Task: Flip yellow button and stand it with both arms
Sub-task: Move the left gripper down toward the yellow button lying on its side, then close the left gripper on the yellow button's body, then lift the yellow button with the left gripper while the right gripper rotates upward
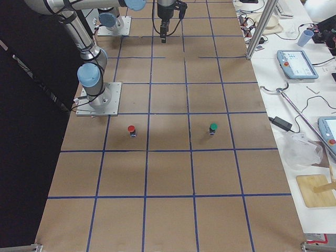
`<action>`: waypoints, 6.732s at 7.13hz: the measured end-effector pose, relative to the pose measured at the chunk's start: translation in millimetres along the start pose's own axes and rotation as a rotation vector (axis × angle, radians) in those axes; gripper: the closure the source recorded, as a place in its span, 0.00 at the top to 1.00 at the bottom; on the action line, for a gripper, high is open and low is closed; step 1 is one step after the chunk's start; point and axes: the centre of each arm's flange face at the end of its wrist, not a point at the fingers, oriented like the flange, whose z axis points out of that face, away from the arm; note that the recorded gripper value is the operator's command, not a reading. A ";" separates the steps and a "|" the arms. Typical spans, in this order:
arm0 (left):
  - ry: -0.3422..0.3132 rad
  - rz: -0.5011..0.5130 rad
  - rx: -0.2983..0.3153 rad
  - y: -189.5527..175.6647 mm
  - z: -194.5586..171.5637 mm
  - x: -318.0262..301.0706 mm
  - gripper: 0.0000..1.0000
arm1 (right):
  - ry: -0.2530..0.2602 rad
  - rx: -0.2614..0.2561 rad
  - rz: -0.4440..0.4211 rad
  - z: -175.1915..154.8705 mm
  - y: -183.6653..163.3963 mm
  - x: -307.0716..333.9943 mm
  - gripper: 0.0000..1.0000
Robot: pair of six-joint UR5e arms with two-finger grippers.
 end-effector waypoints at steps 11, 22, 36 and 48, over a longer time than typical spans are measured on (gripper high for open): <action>-0.001 0.408 -0.157 37.5 109.2 -183.4 0.97 | 0.001 0.002 -0.001 0.3 -0.9 0.2 1.00; 0.130 0.743 -0.077 78.9 304.5 -346.6 0.97 | -0.007 0.003 0.003 0.0 -0.9 -0.6 1.00; 0.113 0.724 -0.068 91.3 319.3 -352.1 0.20 | -0.031 -0.027 -0.008 0.7 2.6 0.0 1.00; 0.729 0.382 0.128 34.1 171.7 -117.0 0.08 | -0.412 -0.302 0.577 7.6 -6.3 -33.2 1.00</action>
